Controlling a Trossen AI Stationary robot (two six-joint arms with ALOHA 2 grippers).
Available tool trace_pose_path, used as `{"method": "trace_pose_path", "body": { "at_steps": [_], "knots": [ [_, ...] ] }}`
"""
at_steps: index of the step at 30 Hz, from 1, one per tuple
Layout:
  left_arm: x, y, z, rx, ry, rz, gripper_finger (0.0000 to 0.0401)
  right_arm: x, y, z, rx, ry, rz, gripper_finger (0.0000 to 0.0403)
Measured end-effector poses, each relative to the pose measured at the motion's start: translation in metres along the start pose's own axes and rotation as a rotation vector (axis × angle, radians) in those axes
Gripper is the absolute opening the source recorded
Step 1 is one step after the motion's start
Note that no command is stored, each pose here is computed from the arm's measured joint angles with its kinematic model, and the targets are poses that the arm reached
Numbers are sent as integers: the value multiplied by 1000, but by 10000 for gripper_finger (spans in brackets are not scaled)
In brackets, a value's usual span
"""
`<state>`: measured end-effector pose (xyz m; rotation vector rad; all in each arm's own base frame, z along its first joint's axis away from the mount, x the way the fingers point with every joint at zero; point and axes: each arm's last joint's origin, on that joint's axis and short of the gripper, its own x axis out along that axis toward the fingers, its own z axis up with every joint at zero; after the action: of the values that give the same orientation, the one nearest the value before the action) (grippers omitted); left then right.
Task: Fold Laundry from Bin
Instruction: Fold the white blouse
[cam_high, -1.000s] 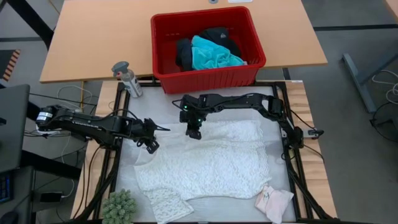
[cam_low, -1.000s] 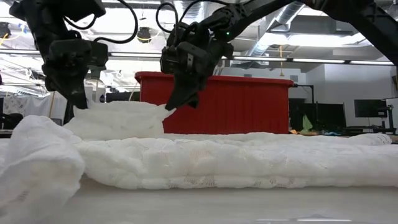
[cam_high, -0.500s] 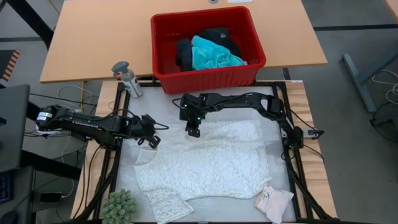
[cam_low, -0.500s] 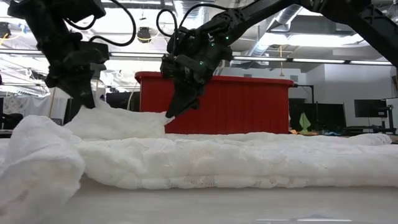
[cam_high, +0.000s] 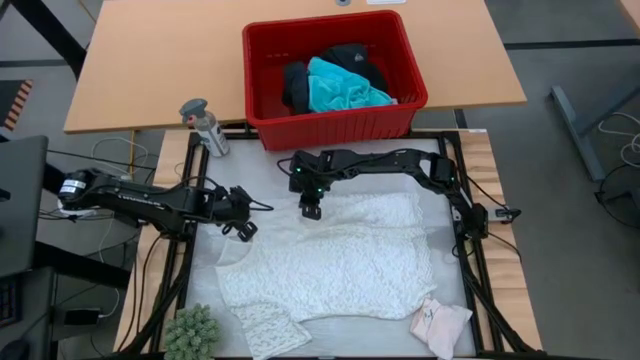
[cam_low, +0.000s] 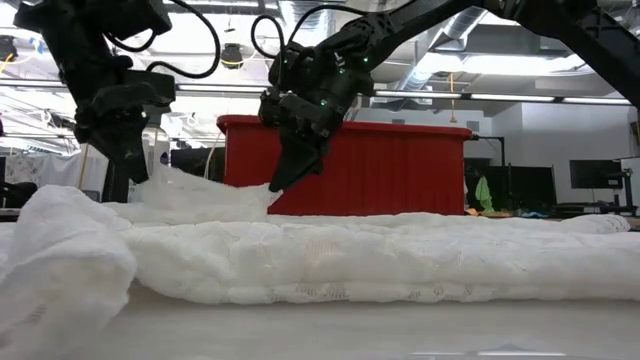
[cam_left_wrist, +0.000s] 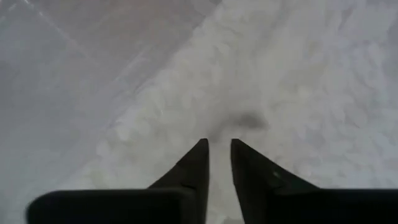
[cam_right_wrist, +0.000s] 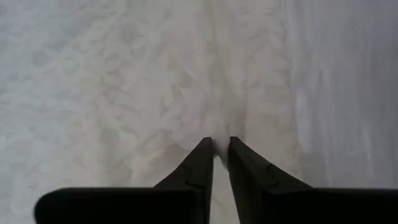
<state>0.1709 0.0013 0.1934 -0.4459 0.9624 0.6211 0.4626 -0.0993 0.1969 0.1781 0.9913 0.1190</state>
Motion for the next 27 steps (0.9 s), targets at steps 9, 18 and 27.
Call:
{"method": "trace_pose_path", "body": {
  "at_steps": [9,18,27],
  "knots": [
    [13,-4,-4,-20,102,21,151,0,-1,0,2,7,-40,152],
    [11,-22,5,104,-150,13,142,0,-3,1,0,-2,-73,183],
    [37,-13,-21,93,-186,-19,101,0,-2,1,-23,-1,-71,171]
  ]
}}
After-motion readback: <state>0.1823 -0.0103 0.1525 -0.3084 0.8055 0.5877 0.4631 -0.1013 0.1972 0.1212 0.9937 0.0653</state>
